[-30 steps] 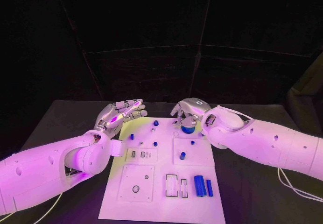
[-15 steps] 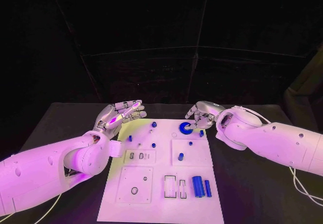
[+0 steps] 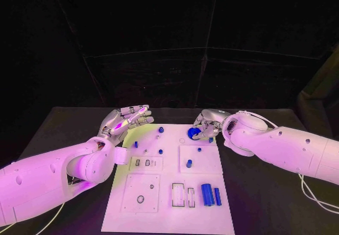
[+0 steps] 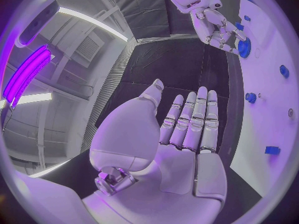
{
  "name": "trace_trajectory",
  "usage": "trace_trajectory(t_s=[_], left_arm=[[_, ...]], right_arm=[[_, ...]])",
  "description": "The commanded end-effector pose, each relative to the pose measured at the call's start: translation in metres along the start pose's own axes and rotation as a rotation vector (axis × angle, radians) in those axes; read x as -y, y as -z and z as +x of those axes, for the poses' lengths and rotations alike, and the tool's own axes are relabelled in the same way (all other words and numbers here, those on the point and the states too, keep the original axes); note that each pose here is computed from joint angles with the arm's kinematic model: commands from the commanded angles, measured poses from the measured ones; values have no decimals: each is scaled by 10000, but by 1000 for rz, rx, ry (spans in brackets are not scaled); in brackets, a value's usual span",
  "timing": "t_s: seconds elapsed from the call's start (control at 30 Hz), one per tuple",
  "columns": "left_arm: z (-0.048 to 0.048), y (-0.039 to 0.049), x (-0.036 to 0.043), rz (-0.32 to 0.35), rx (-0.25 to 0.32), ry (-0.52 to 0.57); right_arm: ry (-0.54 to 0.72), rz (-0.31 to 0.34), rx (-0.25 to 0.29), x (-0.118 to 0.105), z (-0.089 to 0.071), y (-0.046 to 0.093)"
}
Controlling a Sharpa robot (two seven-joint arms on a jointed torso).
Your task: Assemble the parts on the task board
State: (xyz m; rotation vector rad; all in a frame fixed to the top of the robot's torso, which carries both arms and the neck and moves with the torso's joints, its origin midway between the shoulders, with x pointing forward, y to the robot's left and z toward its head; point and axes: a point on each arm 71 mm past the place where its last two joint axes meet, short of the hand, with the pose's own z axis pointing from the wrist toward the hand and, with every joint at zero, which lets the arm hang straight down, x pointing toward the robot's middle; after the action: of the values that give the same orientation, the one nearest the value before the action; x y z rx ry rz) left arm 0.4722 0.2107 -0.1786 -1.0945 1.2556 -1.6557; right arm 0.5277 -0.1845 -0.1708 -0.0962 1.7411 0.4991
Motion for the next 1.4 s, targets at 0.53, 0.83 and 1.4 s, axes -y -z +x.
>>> trace_trajectory(t_s=[0.53, 0.83, 1.4], left_arm=[[1, -8, 4, 0, -18, 4], [-2, -9, -2, -4, -20, 5], [-9, -4, -2, -6, -19, 5]], right_arm=[[85, 2, 11, -18, -11, -25], [121, -11, 17, -45, -9, -34], [139, -158, 171, -414, -74, 16]])
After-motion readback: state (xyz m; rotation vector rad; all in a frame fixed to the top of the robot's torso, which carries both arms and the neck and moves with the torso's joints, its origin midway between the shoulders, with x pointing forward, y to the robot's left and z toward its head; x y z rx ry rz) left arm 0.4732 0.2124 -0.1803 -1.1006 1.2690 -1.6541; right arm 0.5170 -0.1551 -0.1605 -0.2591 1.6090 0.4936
